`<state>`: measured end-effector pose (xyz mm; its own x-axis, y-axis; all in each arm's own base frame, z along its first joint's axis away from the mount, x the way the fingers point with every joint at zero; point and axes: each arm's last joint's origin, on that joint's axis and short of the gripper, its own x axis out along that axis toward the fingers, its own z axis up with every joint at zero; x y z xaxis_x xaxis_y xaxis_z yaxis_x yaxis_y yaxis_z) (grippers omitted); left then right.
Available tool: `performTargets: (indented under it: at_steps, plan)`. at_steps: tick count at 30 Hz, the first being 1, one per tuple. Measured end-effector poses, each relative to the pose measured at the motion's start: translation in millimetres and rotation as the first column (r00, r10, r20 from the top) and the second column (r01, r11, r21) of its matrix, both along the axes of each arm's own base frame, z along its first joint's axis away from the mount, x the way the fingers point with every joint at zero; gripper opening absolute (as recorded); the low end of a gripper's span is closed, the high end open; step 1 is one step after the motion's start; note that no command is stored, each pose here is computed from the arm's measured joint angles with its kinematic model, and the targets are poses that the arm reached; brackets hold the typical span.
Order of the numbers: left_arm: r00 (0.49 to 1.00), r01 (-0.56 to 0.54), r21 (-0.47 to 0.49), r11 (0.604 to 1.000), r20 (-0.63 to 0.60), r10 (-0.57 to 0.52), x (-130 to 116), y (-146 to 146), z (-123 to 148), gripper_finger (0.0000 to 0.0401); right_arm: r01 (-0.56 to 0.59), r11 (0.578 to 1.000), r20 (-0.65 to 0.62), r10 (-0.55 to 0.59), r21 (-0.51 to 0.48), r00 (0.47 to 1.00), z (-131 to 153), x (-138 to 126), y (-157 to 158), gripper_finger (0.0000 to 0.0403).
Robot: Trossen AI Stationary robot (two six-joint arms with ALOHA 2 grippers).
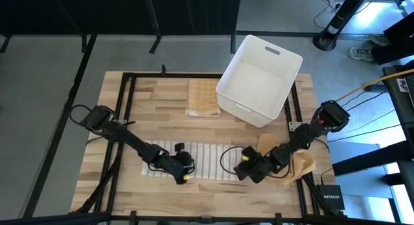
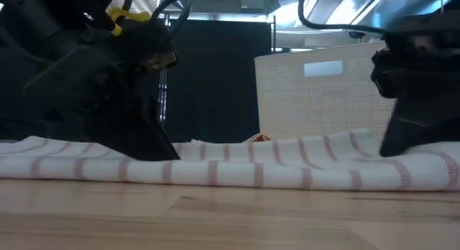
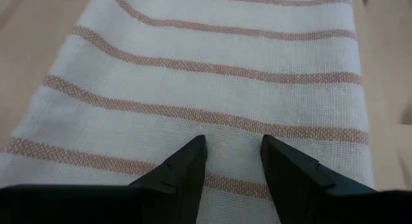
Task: Fold towel
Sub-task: Fold the white towel
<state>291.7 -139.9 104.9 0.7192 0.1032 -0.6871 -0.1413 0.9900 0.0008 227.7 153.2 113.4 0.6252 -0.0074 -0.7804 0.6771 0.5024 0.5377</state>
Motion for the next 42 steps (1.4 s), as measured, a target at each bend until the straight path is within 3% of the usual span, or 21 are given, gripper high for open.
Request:
performTargets:
  at_steps: [8,11,16,20,27,32,36,38,42]
  plan:
    - [1.0,-0.006,0.025,1.0,-0.008,0.006,1.3,4.5,-0.8,0.0145,0.008,1.0,0.063,-0.009,0.008,0.998,-7.1,14.7,-7.2,0.0186]
    - [1.0,0.001,0.033,0.999,-0.011,-0.001,1.2,4.5,-0.9,0.0145,-0.004,1.0,0.086,0.005,-0.01,0.996,-7.2,15.6,-6.6,0.0136]
    - [1.0,0.002,0.032,0.999,-0.01,-0.001,1.2,4.4,-1.0,0.0145,-0.057,0.998,0.148,0.061,-0.03,0.987,6.9,21.4,-3.0,0.002]
    - [1.0,0.001,0.028,1.0,-0.003,-0.001,1.5,4.0,-0.7,0.0145,-0.063,0.995,0.243,0.079,-0.073,0.967,30.9,35.1,4.3,0.0029]
    - [1.0,0.016,0.032,0.999,0.018,-0.017,2.8,3.4,1.3,0.0145,-0.046,0.963,0.342,0.139,-0.265,0.929,62.8,58.7,9.8,0.0009]
    - [0.998,0.039,0.014,0.999,0.053,-0.039,-1.0,-1.2,39.7,0.0145,-0.044,0.949,0.344,0.156,-0.311,0.926,67.5,64.4,5.5,0.002]
    - [0.997,0.001,0.005,1.0,-0.075,-0.001,-27.5,-3.5,54.8,0.0145,-0.047,0.947,0.339,0.159,-0.318,0.927,68.2,65.4,4.6,0.0011]
    - [0.986,-0.038,0.025,0.999,-0.164,0.041,-42.8,-1.9,48.2,0.0145,-0.052,0.948,0.34,0.163,-0.313,0.926,68.3,65.4,4.9,0.0008]
    - [0.967,-0.113,0.037,0.993,-0.223,0.118,-63.2,1.3,23.7,0.0145,-0.041,0.951,0.348,0.153,-0.308,0.925,69.0,67.1,2.8,0.0015]
